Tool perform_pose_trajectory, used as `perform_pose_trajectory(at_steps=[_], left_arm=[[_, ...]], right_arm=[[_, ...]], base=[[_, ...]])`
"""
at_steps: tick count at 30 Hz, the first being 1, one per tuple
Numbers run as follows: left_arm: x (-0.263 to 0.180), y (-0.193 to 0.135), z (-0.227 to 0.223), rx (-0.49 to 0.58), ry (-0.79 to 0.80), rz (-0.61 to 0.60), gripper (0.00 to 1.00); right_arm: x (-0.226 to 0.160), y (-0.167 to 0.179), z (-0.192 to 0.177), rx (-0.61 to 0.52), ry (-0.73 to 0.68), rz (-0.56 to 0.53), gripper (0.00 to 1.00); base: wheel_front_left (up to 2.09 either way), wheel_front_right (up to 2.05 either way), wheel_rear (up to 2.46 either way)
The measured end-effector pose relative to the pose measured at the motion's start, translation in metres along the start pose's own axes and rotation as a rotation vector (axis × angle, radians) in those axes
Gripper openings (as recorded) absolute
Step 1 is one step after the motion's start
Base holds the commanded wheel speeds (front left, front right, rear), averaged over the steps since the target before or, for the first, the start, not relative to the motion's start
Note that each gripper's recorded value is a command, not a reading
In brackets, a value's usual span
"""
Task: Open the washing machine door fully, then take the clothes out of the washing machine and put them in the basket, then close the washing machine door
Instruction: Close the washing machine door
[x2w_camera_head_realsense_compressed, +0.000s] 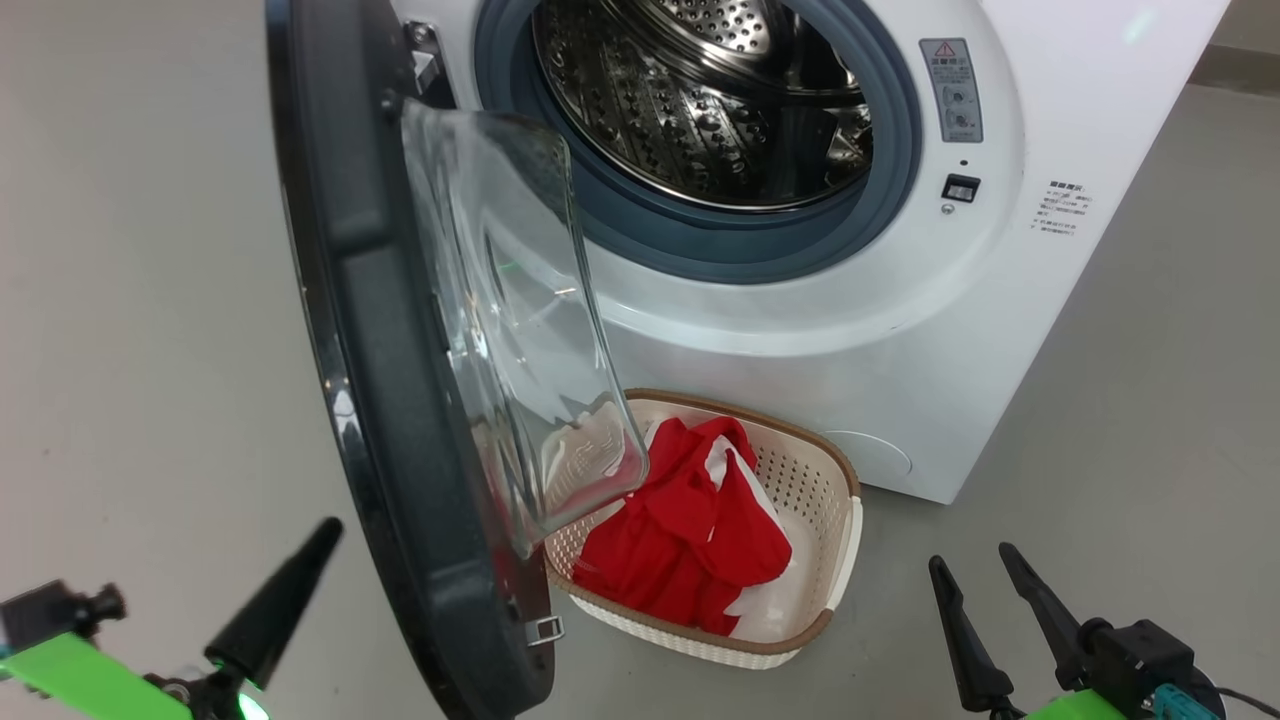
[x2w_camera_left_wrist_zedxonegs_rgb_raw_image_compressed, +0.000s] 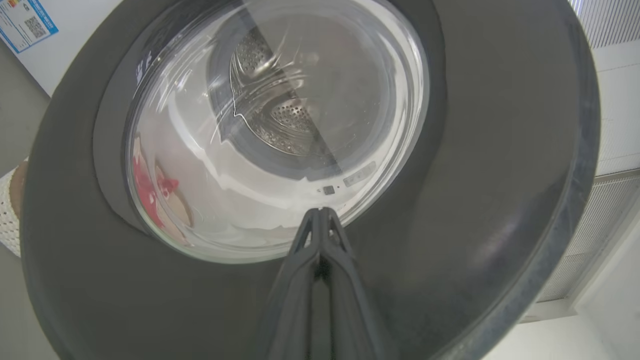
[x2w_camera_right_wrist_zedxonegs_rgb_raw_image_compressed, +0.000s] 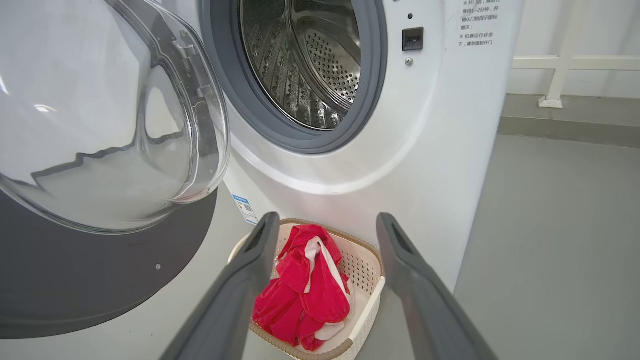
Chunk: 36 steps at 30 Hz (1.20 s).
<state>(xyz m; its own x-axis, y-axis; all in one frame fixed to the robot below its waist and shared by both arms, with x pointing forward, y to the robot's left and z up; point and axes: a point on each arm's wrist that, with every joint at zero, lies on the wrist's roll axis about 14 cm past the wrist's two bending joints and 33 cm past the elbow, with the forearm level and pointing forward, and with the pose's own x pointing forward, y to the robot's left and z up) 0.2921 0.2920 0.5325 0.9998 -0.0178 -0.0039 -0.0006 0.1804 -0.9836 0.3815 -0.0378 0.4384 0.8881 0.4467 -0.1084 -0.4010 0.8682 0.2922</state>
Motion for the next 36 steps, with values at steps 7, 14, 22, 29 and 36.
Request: perform_pose_trajectory(at_steps=[7, 14, 22, 29, 36], left_arm=[[0.008, -0.004, -0.028, -0.031, 0.146, -0.025, 0.00], [0.017, -0.006, -0.046, -0.028, 0.229, -0.034, 0.00], [0.034, -0.014, -0.062, 0.017, 0.297, -0.054, 0.00], [0.056, -0.028, -0.088, 0.057, 0.364, -0.096, 0.00], [0.083, -0.043, -0.113, 0.095, 0.411, -0.144, 0.00]], right_arm=[[0.000, -0.007, -0.001, 0.007, 0.001, -0.020, 1.00], [0.001, -0.015, 0.002, 0.011, -0.011, -0.044, 1.00], [-0.003, -0.027, 0.004, 0.015, -0.021, -0.082, 1.00], [-0.005, -0.038, 0.008, 0.018, -0.036, -0.115, 1.00], [-0.015, -0.053, 0.010, 0.021, -0.044, -0.168, 1.00]], base=[[0.00, 0.00, 0.00], [0.00, 0.00, 0.00], [0.00, 0.00, 0.00], [0.00, 0.00, 0.00], [0.00, 0.00, 0.00]])
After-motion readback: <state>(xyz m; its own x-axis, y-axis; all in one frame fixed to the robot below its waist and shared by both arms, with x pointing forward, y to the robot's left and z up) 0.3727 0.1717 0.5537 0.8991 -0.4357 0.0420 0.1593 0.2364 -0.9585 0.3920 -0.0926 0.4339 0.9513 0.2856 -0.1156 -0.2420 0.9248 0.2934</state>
